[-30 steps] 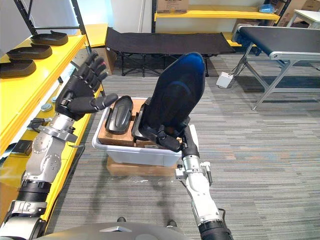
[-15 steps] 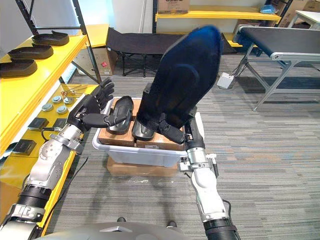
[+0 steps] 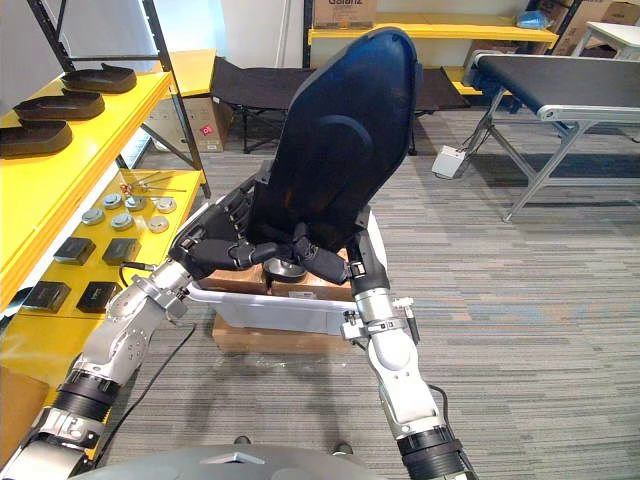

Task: Walk over and take three plastic housings, then place them on the shelf

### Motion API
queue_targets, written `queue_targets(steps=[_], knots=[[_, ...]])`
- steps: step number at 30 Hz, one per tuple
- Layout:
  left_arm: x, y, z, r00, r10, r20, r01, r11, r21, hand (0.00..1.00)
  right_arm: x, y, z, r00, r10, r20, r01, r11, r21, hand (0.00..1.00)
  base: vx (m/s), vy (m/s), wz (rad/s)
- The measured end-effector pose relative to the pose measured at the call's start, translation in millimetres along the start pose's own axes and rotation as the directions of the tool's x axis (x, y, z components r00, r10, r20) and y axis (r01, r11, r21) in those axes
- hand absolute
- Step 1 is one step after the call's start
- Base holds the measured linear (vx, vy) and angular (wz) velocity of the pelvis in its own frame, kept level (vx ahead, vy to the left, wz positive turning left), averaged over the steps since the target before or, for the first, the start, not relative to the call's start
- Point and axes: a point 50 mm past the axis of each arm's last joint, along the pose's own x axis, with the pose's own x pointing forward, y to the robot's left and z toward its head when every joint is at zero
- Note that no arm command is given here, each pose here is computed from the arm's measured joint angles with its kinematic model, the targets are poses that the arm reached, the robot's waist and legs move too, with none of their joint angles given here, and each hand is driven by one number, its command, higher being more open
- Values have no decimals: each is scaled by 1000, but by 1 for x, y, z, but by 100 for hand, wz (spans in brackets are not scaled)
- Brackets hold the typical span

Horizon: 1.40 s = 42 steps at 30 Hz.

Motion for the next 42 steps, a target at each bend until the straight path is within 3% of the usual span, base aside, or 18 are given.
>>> queue_targets(steps=[6,17,40,41,42], knots=[[6,-12,-5,997,-62,46,67,990,-124,100,2,1,2,1000,6,10,-6,1000,1,0,0,0,0],[7,-13,-4,996,-59,62,67,989,-132,100,3,3,2,999,30,11,-30,999,11,0,0,0,0],[11,-9,8,991,89,103,-84,995,-51,100,2,22,-6,990,127,-64,-124,991,50,0,0,0,0],[11,-9,8,991,89,104,-84,995,-50,0,2,23,-6,990,129,-63,-126,991,52,0,0,0,0],[11,-10,8,991,88,104,-83,995,-50,0,2,23,-6,989,130,-63,-127,991,53,0,0,0,0]])
